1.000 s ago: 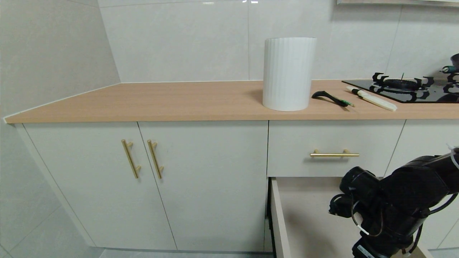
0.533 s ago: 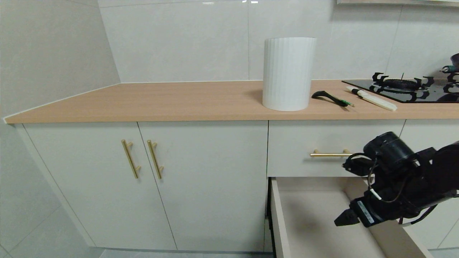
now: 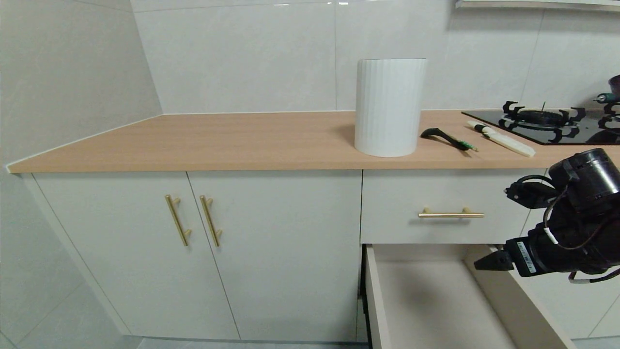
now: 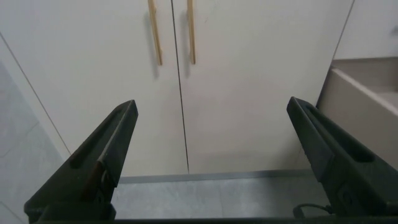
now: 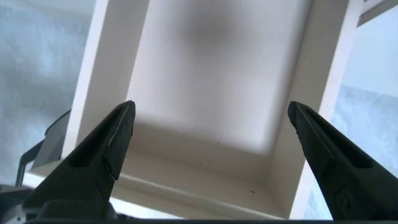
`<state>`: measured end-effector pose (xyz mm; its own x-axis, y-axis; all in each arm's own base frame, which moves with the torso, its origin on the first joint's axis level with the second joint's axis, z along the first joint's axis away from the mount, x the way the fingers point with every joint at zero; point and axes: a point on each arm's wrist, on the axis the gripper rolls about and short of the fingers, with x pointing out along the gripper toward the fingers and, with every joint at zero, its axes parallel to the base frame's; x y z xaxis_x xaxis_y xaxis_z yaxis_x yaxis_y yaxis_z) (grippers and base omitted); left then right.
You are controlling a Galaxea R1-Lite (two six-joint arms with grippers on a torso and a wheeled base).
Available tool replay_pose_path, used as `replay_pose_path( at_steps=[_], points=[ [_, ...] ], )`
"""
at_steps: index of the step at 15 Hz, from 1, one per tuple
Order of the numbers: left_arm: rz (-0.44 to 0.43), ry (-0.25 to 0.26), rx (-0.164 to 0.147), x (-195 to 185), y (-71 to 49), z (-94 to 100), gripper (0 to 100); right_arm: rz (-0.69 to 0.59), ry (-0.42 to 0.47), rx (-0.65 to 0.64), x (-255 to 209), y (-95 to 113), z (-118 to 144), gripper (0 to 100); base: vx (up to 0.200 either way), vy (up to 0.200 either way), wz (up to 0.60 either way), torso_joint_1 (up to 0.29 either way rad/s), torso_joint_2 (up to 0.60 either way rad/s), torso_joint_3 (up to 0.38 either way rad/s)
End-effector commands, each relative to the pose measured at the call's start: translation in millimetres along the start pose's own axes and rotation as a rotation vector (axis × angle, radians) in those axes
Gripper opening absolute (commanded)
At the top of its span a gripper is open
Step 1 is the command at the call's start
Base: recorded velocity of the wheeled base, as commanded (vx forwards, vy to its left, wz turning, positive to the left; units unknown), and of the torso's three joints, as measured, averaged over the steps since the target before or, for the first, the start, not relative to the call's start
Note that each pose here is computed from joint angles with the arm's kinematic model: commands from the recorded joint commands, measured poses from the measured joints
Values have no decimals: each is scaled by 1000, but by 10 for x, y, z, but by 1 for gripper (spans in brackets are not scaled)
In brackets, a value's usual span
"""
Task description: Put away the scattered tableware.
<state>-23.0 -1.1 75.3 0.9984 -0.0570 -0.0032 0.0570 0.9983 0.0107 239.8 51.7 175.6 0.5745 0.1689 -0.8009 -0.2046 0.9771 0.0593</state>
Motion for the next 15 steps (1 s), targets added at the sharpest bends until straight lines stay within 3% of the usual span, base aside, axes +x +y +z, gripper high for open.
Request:
replay_pose_path(
  at_steps=[1, 11, 15],
  points=[
    [0, 1, 0, 1, 0, -1, 100, -3, 11, 3, 42, -8, 2, 100, 0, 0, 0, 119, -320, -286],
    [0, 1, 1, 1, 0, -1, 100, -4, 22, 2, 114, -8, 9, 100, 0, 0, 0, 181, -496, -288],
    [0, 1, 0, 1, 0, -1, 100, 4, -106, -8, 161, 8, 160, 100, 0, 0, 0, 78, -176, -103]
  ],
)
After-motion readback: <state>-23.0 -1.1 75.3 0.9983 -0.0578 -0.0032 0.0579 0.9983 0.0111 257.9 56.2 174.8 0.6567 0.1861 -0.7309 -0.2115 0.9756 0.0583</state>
